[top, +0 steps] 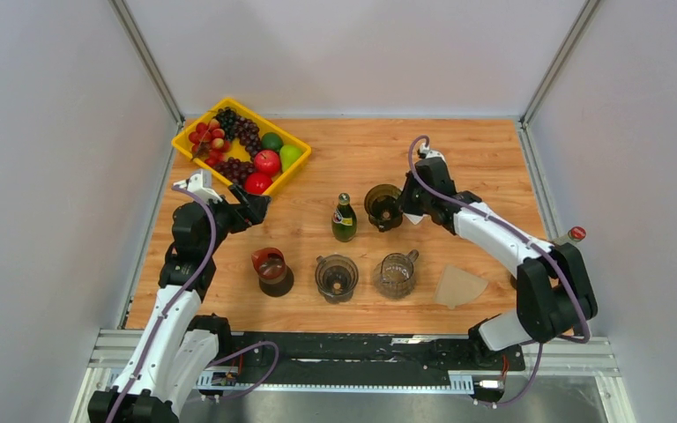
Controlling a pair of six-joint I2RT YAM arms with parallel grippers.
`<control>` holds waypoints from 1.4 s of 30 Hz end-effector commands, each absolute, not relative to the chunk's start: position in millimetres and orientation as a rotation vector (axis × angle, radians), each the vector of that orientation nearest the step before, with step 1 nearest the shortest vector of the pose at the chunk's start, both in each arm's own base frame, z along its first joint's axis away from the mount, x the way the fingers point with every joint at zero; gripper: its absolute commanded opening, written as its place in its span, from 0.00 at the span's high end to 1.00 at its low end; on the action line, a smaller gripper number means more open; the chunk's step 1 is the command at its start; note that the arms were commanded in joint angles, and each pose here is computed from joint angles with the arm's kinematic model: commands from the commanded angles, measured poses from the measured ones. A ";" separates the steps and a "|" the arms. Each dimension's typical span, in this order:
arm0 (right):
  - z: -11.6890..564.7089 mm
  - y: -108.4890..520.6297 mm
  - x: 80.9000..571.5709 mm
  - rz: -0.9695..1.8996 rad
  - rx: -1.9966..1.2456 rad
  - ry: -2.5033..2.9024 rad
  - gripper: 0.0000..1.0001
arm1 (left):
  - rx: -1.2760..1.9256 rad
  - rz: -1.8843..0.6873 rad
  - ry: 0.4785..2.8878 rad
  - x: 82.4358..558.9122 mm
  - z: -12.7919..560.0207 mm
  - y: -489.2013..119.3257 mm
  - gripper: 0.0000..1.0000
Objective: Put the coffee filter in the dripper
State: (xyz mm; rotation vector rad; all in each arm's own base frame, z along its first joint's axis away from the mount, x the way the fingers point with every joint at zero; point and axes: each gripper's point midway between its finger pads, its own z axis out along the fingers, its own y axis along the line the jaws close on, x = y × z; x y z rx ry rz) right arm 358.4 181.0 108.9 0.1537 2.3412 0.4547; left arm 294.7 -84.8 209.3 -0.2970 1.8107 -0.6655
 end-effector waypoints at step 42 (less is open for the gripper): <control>165.2 179.6 209.7 0.794 -0.323 2.535 0.96 | -0.309 -0.654 1.823 297.8 199.4 -82.8 0.00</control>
